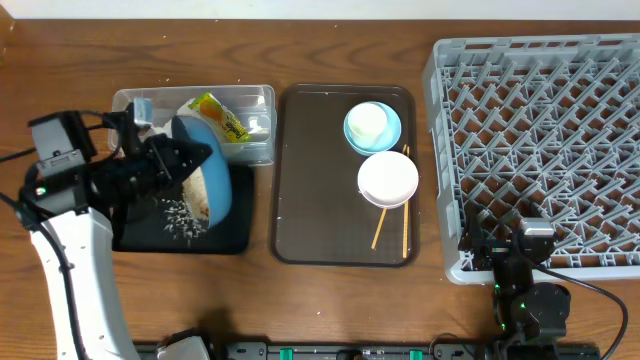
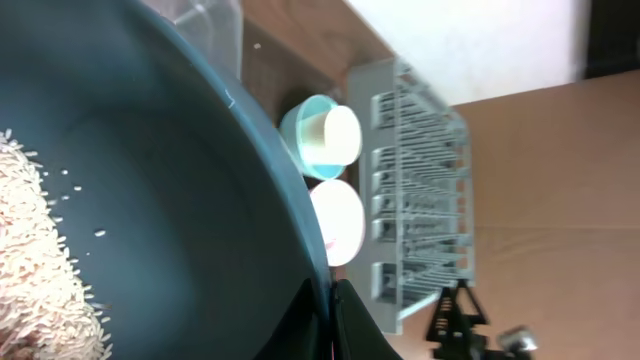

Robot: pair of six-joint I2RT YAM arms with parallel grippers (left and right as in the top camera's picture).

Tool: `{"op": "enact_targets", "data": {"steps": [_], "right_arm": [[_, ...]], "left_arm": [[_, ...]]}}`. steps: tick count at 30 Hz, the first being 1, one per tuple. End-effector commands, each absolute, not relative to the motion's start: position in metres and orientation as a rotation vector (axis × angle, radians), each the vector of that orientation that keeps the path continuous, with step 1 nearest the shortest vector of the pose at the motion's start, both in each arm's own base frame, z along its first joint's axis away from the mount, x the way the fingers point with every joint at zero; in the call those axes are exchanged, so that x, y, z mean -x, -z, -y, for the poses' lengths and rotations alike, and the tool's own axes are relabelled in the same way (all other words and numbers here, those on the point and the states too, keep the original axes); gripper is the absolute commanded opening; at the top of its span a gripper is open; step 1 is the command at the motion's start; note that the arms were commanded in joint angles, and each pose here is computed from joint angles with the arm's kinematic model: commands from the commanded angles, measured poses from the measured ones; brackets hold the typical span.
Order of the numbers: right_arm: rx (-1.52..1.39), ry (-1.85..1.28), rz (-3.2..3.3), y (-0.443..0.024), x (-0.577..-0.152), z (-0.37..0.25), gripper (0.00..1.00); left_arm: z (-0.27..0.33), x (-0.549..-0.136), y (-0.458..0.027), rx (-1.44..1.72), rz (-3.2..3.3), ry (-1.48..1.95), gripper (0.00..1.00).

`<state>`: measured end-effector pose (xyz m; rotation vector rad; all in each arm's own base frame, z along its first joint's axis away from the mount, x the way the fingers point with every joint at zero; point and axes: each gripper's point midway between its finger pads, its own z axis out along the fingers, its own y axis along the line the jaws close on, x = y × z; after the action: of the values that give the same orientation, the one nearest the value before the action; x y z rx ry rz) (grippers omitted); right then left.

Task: Sort waste into correct bins and load items into the dishwasher rack
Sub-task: 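Carry the blue plate left over the black tray and tilt it, then pour the rice onto the black tray, then bring the plate back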

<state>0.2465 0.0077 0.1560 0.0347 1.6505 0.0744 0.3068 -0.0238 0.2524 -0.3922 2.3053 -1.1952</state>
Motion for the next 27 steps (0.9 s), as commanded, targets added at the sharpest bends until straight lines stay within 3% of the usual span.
{"op": "enact_targets", "data": {"steps": [1, 27], "right_arm": [[-0.029, -0.083, -1.657, -0.154, -0.246, -0.01, 0.99], [-0.029, -0.083, -1.657, -0.154, -0.246, -0.01, 0.99]], "left_arm": [[0.024, -0.308, -0.265, 0.342, -2.215, 1.329, 0.06], [-0.03, -0.312, -0.28, 0.501, -1.943, 1.572, 0.06]]}}
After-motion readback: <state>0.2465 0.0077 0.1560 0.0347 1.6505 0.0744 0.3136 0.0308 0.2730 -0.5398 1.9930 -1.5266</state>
